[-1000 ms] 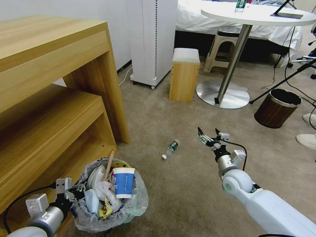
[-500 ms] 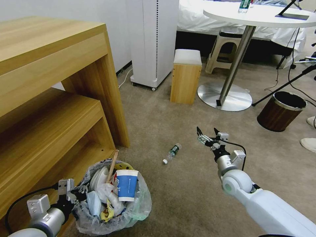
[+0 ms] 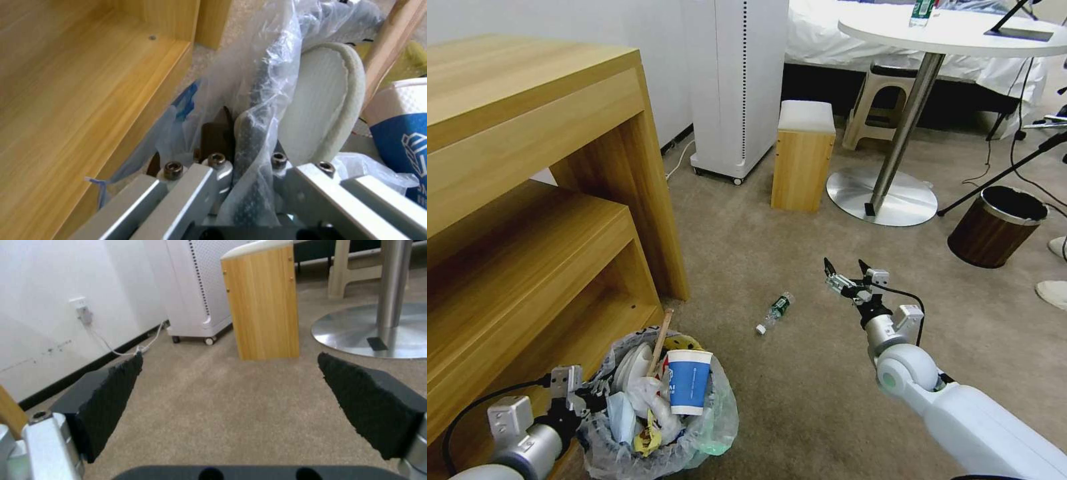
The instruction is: Pick up the trash bin and place the garbage on the floor into it.
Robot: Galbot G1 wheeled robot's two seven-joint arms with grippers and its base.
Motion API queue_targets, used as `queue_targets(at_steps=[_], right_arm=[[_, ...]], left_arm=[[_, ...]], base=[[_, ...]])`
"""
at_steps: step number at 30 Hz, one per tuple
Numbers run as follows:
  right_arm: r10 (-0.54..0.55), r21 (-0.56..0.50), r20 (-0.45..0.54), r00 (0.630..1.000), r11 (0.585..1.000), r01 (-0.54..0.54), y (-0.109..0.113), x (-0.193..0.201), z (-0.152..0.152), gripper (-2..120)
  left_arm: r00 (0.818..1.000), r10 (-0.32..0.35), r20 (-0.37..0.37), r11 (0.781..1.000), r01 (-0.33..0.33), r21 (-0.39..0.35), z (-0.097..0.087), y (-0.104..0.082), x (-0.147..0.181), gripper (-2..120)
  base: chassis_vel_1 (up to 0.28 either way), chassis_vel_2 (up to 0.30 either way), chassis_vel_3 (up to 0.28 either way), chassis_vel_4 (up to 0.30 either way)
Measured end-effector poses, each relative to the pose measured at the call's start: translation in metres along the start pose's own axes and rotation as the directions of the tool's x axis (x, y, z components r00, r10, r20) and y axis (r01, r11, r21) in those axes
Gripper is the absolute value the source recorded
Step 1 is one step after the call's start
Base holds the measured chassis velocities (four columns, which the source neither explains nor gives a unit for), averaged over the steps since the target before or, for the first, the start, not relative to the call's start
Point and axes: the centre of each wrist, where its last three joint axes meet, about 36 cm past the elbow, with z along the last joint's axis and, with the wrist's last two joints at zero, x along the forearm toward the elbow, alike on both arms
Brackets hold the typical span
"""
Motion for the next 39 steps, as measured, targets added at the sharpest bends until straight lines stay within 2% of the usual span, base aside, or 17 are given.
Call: queue_targets(at_steps=[13,17,19,21,23,24,28,29,32,37,39], right_arm=[[-0.003,-0.007,-0.018,1.0,1.0,0.003,0.001,-0.003,0.008,100],[0.006,-0.044,-0.038,0.999,0.999,-0.007,0.006,-0.007,0.013,100],[0.039,-0.112,-0.107,0.994,0.992,-0.051,0.019,-0.021,0.014,100],[0.053,-0.127,-0.127,0.99,0.989,-0.069,0.022,-0.026,0.014,100],[0.098,-0.197,-0.215,0.972,0.97,-0.142,0.033,-0.047,0.015,100],[0.098,-0.197,-0.215,0.972,0.97,-0.142,0.033,-0.047,0.015,100],[0.16,-0.276,-0.378,0.912,0.92,-0.277,0.043,-0.069,0.026,100],[0.16,-0.276,-0.378,0.912,0.92,-0.277,0.043,-0.069,0.026,100],[0.192,-0.299,-0.463,0.865,0.885,-0.357,0.049,-0.077,0.046,100],[0.196,-0.318,-0.507,0.839,0.863,-0.394,0.059,-0.086,0.066,100],[0.186,-0.332,-0.532,0.826,0.852,-0.405,0.07,-0.093,0.08,100]], left_arm=[[1.0,-0.004,-0.002,1.0,0.004,0.006,0.002,0.002,-0.004,1],[1.0,-0.005,-0.004,1.0,0.005,0.009,0.004,0.003,-0.006,1],[1.0,-0.008,-0.005,1.0,0.008,0.011,0.005,0.004,-0.007,1],[1.0,-0.008,-0.004,1.0,0.008,0.012,0.005,0.004,-0.007,1],[1.0,-0.011,-0.005,1.0,0.011,0.015,0.006,0.006,-0.007,1],[1.0,-0.011,-0.005,1.0,0.011,0.015,0.006,0.006,-0.007,1],[1.0,-0.015,-0.007,1.0,0.015,0.02,0.007,0.009,-0.011,1],[1.0,-0.015,-0.007,1.0,0.015,0.02,0.007,0.009,-0.011,1],[1.0,-0.017,-0.013,1.0,0.017,0.024,0.009,0.011,-0.014,1],[1.0,-0.016,-0.011,0.999,0.017,0.027,0.009,0.011,-0.015,1],[1.0,-0.015,-0.013,0.999,0.016,0.03,0.01,0.011,-0.016,1]], base=[[-0.082,0.089,0.088,-0.085],[0.0,0.0,0.0,0.0],[0.0,0.0,0.0,0.0],[0.0,0.0,0.0,0.0],[0.0,0.0,0.0,0.0],[0.0,0.0,0.0,0.0],[0.0,0.0,0.0,0.0],[0.0,0.0,0.0,0.0],[0.0,0.0,0.0,0.0],[0.0,0.0,0.0,0.0],[0.0,0.0,0.0,0.0]])
